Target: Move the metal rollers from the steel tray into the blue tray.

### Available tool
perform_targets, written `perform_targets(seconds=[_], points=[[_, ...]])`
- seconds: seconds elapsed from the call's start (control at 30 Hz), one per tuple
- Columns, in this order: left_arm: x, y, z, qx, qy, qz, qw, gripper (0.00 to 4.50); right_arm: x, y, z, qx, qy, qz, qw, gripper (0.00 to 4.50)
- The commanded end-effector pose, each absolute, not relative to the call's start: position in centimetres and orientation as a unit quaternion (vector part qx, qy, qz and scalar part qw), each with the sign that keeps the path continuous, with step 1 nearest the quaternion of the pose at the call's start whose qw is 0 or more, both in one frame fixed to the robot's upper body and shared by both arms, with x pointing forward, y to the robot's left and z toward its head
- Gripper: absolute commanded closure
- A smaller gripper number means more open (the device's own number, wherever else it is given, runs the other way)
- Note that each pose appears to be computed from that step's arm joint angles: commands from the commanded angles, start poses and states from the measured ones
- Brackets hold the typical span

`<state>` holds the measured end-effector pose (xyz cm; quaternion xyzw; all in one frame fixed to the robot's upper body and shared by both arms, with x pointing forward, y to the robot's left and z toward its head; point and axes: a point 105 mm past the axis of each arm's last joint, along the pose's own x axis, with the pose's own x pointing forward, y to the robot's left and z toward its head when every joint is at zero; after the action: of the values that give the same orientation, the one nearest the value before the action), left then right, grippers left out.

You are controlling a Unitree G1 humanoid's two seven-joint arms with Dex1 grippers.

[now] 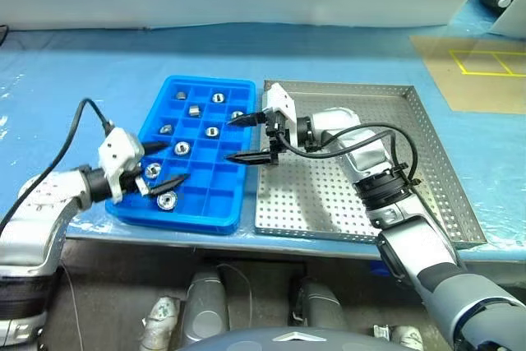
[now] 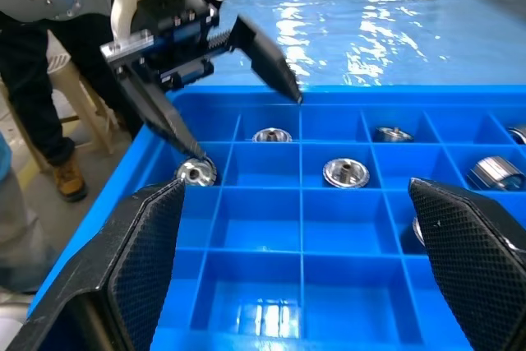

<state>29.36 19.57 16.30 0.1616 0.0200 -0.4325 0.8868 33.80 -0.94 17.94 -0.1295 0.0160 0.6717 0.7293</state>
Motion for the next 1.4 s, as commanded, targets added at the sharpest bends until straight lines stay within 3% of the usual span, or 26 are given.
perform_targets(seconds=[0.03,0.27,0.43,0.77,1.07,1.27,1.4], points=[[30.8,17.0,18.5,0.135,-0.021,-0.476,0.869,0.14,34.7,-3.1,19.6,-0.139,-0.009,0.633,0.762,0.00],[33.4,12.5,17.7,0.116,-0.025,-0.549,0.827,0.14,35.4,-5.6,17.7,-0.140,0.015,0.573,0.807,0.00],[32.9,11.0,16.5,0.094,-0.014,-0.584,0.807,0.14,34.6,-5.6,16.9,-0.137,0.021,0.567,0.812,0.00],[32.2,12.3,15.2,0.094,0.012,-0.586,0.805,0.14,35.2,-5.8,15.1,-0.126,0.047,0.548,0.826,0.00],[31.5,14.0,15.7,0.111,0.016,-0.567,0.816,0.14,37.3,-5.1,10.9,-0.098,0.105,0.527,0.837,0.00],[31.2,14.2,15.6,0.111,0.019,-0.561,0.820,0.14,37.3,-3.4,11.6,-0.093,0.089,0.553,0.823,0.00],[31.1,14.3,15.4,0.113,0.022,-0.558,0.822,0.14,37.4,-3.3,10.4,-0.110,0.103,0.552,0.820,0.00]])
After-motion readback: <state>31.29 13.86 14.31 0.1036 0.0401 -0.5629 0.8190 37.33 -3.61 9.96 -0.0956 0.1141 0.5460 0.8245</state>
